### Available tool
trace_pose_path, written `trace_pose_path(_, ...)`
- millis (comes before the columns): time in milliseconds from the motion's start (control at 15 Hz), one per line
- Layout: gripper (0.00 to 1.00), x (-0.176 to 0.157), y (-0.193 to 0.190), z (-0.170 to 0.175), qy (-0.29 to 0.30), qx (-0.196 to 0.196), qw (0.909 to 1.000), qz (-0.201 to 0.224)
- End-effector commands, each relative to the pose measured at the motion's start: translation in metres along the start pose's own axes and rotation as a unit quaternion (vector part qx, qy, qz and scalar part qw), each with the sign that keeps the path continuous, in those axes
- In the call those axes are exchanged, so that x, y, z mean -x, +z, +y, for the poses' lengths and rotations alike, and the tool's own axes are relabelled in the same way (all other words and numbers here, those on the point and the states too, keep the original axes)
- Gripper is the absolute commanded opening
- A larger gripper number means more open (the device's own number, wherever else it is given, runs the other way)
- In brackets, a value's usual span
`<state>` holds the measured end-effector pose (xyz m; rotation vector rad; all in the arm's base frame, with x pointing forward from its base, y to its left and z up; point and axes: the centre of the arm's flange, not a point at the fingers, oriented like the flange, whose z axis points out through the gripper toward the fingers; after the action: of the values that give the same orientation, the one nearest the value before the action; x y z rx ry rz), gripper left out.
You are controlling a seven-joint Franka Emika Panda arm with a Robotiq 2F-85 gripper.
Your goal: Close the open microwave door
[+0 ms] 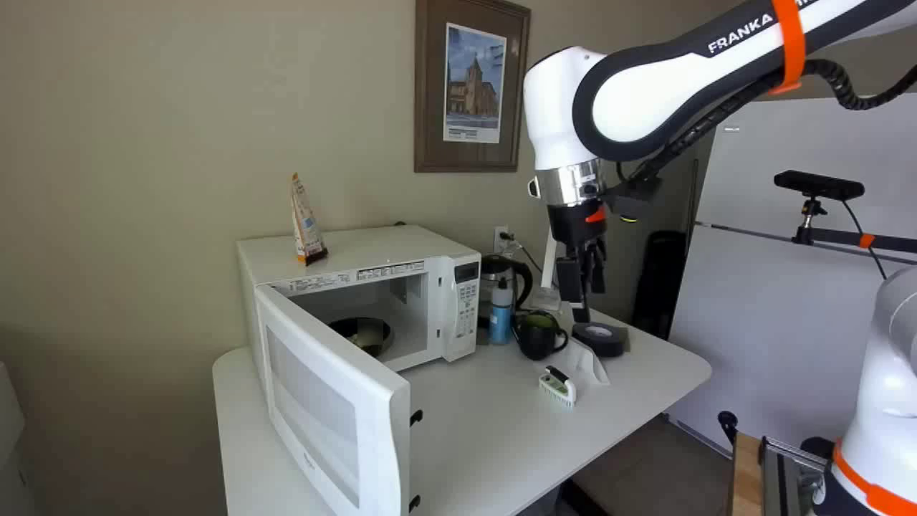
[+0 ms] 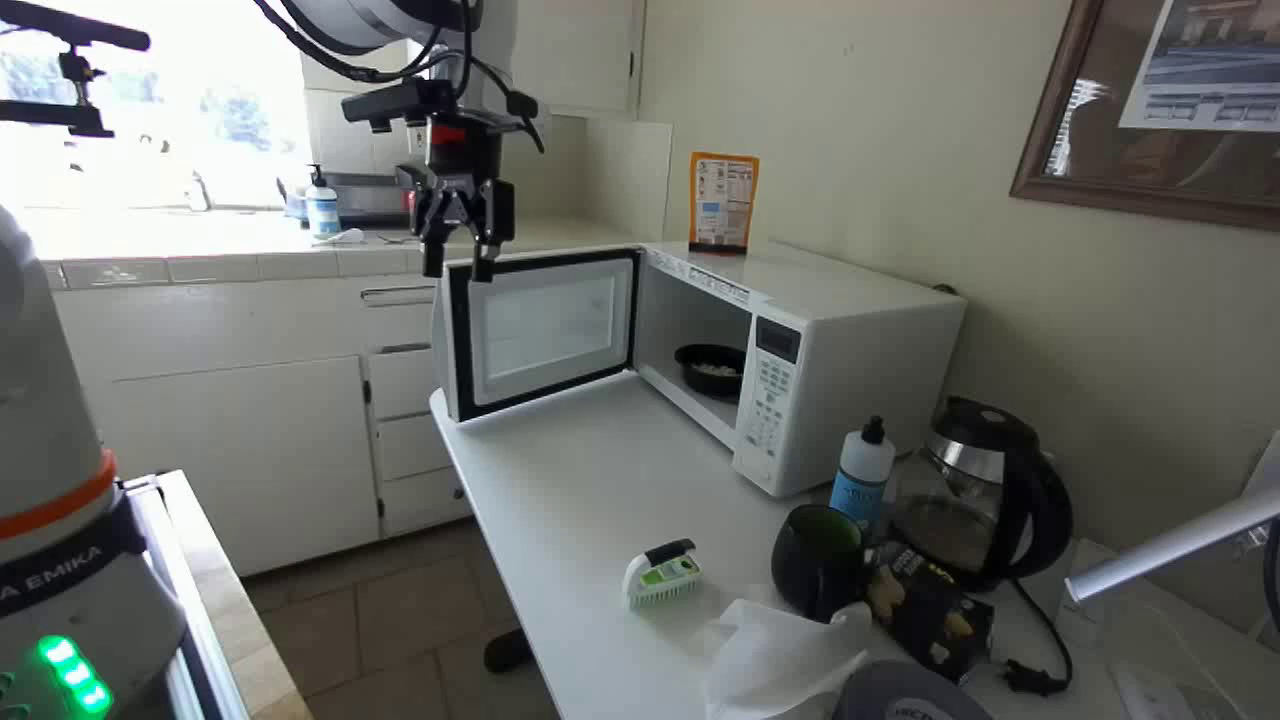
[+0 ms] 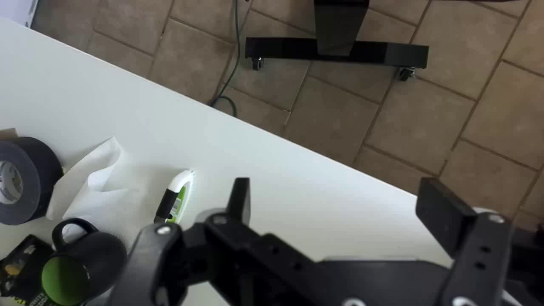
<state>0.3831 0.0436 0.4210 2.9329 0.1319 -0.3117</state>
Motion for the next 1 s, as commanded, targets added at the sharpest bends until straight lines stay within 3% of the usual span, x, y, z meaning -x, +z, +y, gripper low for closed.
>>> trace_pose_path(0,1.0,0.0,0.0,0.0,0.0,0.0,1.0,0.0)
trace_pose_path(600,1.0,0.0,0.0,0.0,0.0,0.0,1.0,0.0)
trace_pose_path(933,1.0,0.01,-0.029,-0.114,-0.134,-0.01,0.9888,0.066)
